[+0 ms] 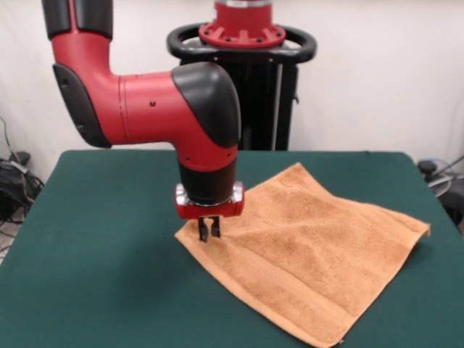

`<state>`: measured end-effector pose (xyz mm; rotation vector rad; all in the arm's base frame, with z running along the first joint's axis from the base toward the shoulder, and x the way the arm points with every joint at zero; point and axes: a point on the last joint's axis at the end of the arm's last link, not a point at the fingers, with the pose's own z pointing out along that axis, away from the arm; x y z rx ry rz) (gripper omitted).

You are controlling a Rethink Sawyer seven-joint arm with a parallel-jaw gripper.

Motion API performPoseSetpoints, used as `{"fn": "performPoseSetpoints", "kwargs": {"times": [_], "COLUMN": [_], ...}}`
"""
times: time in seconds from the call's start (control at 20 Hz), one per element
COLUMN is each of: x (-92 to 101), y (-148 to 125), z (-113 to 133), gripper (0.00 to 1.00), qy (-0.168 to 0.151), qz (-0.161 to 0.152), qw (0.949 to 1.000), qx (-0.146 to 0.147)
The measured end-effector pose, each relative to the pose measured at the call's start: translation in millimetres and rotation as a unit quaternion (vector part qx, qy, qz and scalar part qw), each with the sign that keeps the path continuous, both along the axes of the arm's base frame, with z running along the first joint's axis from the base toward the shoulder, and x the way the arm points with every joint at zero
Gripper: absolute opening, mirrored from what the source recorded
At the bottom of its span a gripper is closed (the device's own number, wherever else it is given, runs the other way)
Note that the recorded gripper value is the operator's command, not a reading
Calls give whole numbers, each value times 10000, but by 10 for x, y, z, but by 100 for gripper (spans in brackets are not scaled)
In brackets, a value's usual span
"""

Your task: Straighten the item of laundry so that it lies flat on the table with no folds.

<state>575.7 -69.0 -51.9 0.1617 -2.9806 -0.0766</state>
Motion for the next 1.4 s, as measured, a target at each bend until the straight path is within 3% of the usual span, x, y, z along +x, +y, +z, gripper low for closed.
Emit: {"fn": "performPoseSetpoints", "kwargs": {"times": [0.15,0.65,1.0,1.4], "x": [127,324,463,717], "y": [-67,-209,-297,-414], "z": [-6,-25,-24,-12], "gripper": [0,0,0,0], "qy": [-62,39,105,-58], "qz": [446,956,935,871], "qw": [9990,9954,9956,9961], "qx": [22,23,-25,-97]}}
